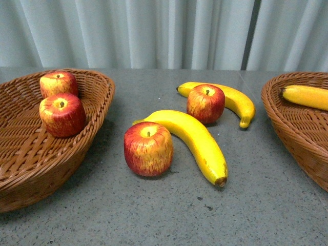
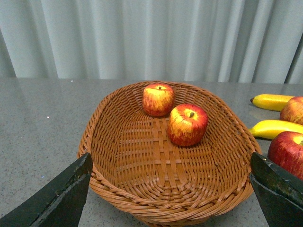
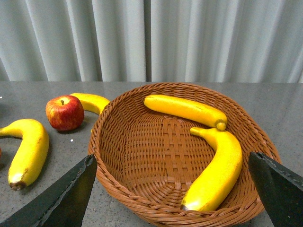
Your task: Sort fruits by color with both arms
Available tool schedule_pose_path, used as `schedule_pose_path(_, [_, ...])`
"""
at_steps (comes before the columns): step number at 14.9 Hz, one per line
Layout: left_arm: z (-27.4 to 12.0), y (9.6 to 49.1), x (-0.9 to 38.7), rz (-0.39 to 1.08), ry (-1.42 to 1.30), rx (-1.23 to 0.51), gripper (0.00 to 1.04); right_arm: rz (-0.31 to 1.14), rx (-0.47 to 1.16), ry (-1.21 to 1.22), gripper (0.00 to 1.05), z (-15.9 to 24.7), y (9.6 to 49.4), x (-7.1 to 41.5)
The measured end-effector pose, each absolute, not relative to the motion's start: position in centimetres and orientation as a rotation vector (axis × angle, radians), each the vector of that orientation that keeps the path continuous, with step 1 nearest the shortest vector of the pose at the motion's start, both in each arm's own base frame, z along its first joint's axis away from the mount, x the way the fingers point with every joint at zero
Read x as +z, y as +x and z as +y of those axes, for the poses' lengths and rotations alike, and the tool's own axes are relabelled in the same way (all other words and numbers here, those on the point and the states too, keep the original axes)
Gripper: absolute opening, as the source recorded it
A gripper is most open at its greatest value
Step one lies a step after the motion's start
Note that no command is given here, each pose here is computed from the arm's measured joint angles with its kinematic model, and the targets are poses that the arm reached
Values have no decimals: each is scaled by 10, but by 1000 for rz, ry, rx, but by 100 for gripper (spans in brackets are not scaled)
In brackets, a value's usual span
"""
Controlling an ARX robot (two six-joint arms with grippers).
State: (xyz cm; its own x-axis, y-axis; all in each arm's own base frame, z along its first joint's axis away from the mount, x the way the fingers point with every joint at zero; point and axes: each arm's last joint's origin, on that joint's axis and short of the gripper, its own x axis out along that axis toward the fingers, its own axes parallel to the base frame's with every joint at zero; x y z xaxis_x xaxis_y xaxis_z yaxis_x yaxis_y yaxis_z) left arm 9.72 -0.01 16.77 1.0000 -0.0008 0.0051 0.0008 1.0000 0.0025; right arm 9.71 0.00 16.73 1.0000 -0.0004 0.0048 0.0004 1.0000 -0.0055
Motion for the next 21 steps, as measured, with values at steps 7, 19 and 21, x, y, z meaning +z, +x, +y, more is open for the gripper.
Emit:
schedule_pose_path(7, [0, 97, 168, -5, 2, -1, 98, -5, 0, -6, 98, 0, 97, 167])
schedule_pose_path(19, [-3, 99, 166, 200, 15, 88, 98, -4, -2, -4, 98, 0, 97, 167])
schedule_pose_path(21, [-10, 123, 199, 225, 81, 129, 98, -6, 1, -3, 98, 0, 97, 167])
